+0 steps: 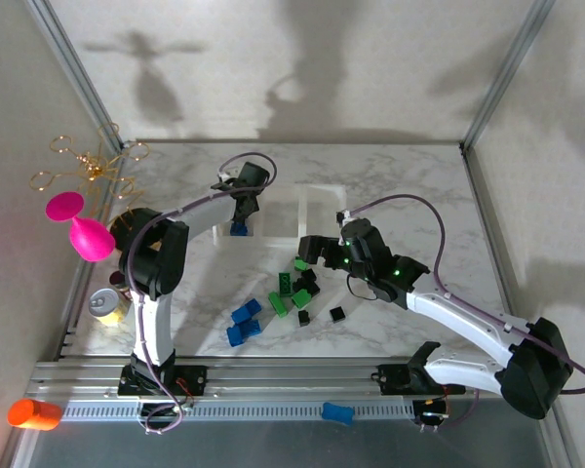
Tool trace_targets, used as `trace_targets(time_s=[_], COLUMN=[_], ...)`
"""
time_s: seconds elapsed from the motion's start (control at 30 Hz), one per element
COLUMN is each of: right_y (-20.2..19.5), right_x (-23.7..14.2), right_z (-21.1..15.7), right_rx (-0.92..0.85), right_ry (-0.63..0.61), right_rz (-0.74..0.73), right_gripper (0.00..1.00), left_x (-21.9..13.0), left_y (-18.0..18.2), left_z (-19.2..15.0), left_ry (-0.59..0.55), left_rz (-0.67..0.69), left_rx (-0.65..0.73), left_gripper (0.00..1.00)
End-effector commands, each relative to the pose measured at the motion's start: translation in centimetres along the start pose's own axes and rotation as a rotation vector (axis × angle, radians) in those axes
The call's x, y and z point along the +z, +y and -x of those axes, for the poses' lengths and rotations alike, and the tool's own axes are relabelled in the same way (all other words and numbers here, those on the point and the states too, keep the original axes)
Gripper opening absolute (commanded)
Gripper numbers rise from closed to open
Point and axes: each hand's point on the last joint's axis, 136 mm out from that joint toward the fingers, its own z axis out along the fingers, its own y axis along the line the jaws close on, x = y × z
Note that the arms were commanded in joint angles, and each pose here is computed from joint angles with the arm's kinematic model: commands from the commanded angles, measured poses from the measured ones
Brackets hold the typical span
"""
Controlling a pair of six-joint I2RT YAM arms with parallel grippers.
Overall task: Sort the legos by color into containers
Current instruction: Place the lego in the container, then pick up the lego from the middle-left of the table.
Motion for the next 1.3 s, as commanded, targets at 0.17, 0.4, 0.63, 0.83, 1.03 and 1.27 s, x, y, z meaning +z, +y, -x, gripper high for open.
trace_targets(time_s=[0.17,0.4,0.63,0.83,1.03,1.27], right_y=[0.6,0.1,-0.3,-1.0,-1.0,-0.6], right_x=[-0.3,0.3,1.1,1.2,1.2,1.4], right_z=[0.9,0.1,-1.5,-4.0,-6.3,-9.2], right_rx=[-0.016,-0.054,-0.112,-0.138,-0.152,-0.193], right_ry=[-0.030,-0.011,0.038,0.102,0.153,0.217], right_rz=[0.033,0.018,0.028,0.066,0.119,0.143], right_gripper=[0.99,0.99,0.99,0.99,0.99,0.99], left_x=[-3.6,-7.9,-12.3,-15.1,-16.7,-17.9], left_y=[-0.2,0.1,0.7,2.0,3.7,4.5], left_z=[2.6,4.3,1.2,-3.7,-8.4,-14.0], left_ry=[-0.047,-0.096,-0.115,-0.093,-0.034,0.038], left_rz=[-0.082,-0.147,-0.198,-0.200,-0.239,-0.258], left_rx=[-0.036,-0.066,-0.048,0.002,-0.007,0.029], left_gripper=[0.46,0.45,0.45,0.46,0.47,0.50])
